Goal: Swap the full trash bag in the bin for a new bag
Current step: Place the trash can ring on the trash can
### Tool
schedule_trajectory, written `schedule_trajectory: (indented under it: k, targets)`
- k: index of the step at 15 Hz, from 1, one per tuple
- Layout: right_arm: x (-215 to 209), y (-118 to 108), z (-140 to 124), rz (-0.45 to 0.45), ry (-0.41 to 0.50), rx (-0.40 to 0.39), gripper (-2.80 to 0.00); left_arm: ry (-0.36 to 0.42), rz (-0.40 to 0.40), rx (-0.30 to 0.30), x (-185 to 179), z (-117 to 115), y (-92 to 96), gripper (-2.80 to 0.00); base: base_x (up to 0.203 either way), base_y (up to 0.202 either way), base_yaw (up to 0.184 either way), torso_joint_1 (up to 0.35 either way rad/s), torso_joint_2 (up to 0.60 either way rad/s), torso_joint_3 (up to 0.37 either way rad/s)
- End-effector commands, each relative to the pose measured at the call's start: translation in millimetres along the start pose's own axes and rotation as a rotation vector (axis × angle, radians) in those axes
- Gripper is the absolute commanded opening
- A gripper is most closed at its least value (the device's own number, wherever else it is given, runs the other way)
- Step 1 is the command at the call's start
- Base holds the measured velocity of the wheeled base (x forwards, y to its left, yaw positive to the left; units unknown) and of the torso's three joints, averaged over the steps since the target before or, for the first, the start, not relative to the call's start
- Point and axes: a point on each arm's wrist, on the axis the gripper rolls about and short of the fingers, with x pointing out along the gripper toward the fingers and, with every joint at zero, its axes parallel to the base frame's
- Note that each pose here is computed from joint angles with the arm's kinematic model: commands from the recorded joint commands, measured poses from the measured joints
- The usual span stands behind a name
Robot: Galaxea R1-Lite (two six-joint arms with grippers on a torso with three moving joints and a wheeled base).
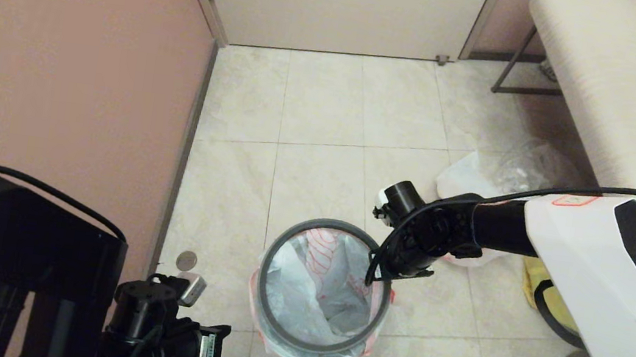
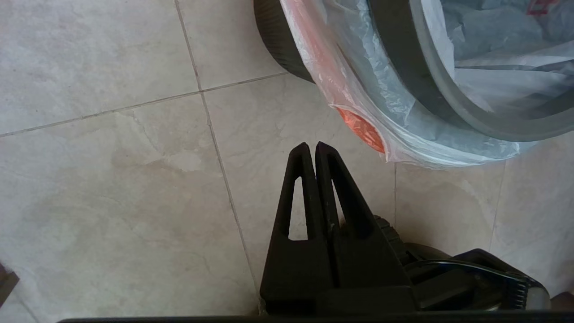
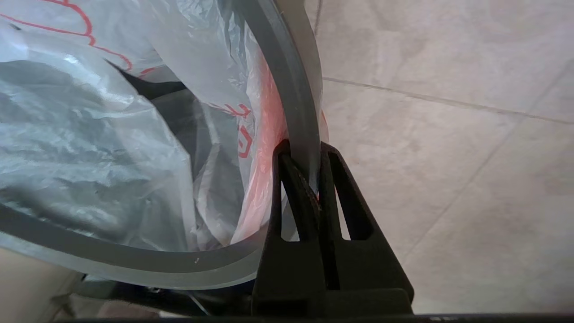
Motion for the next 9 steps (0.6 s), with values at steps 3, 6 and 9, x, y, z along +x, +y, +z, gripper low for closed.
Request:
schedule_trajectory:
  k: [3,6,9]
  targets:
    - [-15.1,11.0,-8.3,-0.004,0.003,-0.026,-2.80,-0.006,-0.002,-0.001,0.4,0.5,-0.1,-2.80,0.000,0.000,0.000,0.000,0.00,0.000]
    - [-6.7,14.9,-14.8,-0.014,0.016,-0.037,-2.80,-0.008,-0.001,0.000,0.7,0.8,-0.1,-2.80,0.000,0.000,0.000,0.000,0.00,0.000]
    - [3.2,18.9,-20.3,-0.043,-0.010,-0.044,-2.80,-0.007,0.000,-0.001,0.8,0.5,0.0,-2.80,0.000,0.000,0.000,0.000,0.00,0.000]
